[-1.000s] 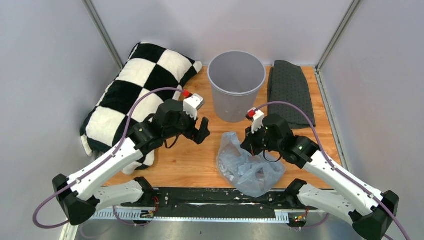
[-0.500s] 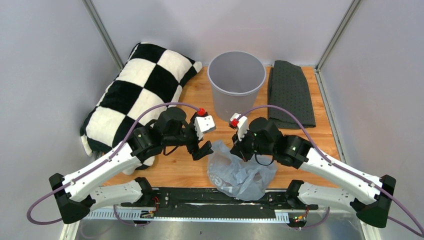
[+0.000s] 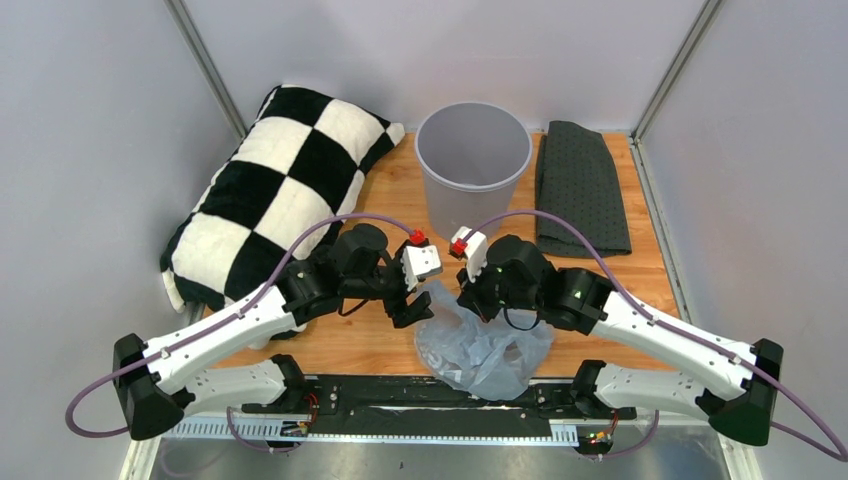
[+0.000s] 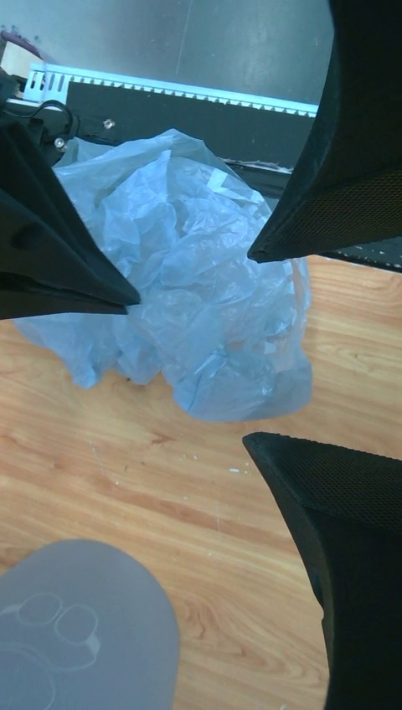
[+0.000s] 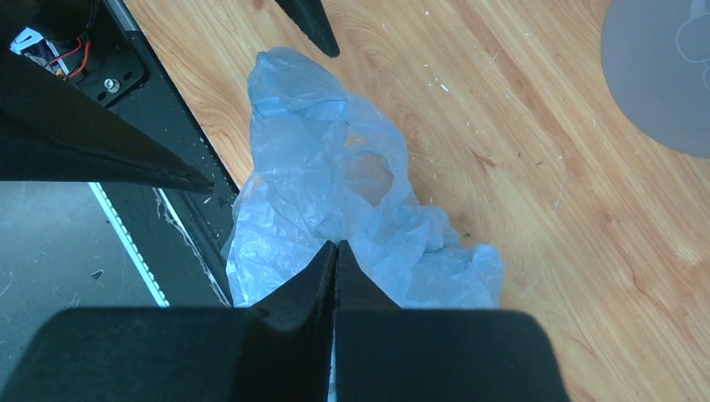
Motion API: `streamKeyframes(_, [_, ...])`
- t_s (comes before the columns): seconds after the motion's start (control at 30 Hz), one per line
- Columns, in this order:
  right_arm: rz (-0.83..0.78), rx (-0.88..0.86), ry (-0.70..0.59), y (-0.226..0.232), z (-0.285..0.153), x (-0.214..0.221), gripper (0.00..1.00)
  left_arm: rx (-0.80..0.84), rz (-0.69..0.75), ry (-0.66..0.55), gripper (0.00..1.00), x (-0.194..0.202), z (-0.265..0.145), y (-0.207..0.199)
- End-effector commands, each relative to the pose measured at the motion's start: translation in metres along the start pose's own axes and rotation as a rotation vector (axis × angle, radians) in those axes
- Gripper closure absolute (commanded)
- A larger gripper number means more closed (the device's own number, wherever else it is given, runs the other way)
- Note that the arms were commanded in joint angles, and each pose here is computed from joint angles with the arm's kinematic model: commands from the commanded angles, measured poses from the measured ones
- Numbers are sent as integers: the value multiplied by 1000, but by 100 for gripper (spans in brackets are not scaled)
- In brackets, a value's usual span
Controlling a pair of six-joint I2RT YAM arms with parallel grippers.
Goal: Put the trash bags into the trash bin
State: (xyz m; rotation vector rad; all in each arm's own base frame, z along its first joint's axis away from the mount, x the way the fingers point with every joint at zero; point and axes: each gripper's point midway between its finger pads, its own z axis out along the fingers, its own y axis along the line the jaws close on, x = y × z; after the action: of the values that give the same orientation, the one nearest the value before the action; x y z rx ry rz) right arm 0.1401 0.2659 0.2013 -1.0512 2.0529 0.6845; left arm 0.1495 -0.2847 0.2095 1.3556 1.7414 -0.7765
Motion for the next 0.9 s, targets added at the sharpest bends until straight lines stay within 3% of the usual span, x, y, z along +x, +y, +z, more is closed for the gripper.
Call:
streamKeyframes(0.0, [-11, 6, -26, 2, -8, -6, 100, 23, 11, -98, 24, -14, 5, -5])
streamKeyframes(0.4, [12, -17, -46, 6, -11, -1, 100, 76, 74, -141, 26, -21, 18, -8])
streamKeyframes(0.63, [19, -13, -55, 6, -14, 0, 100, 132, 68, -58, 46, -6, 32, -12])
streamKeyframes(0.87, [38, 24, -39, -1, -9, 5, 100, 98, -19, -148, 67, -19, 35, -9])
